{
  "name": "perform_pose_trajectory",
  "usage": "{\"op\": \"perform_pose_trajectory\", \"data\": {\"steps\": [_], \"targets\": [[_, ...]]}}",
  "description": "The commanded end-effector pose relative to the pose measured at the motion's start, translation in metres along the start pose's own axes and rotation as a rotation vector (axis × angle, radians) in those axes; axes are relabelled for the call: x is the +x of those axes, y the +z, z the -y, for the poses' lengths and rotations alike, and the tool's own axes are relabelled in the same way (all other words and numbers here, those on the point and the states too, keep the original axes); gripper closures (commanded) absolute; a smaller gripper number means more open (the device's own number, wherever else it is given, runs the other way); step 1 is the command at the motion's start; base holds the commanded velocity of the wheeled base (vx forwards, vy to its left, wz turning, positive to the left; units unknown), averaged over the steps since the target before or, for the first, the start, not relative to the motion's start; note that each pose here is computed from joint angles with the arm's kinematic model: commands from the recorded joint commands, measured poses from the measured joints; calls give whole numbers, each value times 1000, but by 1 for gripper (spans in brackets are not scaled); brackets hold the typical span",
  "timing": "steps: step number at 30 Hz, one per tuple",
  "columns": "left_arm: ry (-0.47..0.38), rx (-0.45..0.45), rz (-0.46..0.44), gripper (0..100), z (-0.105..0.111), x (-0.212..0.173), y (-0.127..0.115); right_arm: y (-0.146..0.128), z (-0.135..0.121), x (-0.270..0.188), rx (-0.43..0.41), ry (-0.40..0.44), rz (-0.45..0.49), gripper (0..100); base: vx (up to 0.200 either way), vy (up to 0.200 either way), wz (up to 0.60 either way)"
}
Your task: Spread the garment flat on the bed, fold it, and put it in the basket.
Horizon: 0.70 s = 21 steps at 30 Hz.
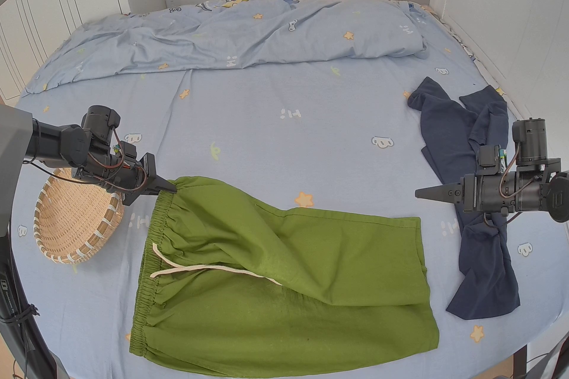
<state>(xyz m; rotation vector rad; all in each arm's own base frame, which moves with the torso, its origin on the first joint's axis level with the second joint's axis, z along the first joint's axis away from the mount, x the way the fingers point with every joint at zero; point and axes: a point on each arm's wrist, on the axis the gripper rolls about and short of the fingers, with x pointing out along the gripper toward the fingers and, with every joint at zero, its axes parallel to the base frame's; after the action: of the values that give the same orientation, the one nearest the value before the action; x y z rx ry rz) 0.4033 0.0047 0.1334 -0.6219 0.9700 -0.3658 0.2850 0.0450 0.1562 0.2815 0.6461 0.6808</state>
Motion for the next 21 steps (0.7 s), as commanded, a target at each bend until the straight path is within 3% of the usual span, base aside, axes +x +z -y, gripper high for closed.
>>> {"op": "perform_pose_trajectory", "data": {"steps": [1, 7, 21], "targets": [[-2, 5, 22, 100, 3, -11, 1, -1, 17, 23, 34, -6, -45, 0, 0, 0, 0], [-2, 7, 23, 100, 4, -13, 0, -16, 32, 39, 69, -14, -103, 0, 0, 0, 0], [9, -2, 28, 100, -4, -13, 2, -30, 44, 64, 56, 12, -95, 0, 0, 0, 0]]}}
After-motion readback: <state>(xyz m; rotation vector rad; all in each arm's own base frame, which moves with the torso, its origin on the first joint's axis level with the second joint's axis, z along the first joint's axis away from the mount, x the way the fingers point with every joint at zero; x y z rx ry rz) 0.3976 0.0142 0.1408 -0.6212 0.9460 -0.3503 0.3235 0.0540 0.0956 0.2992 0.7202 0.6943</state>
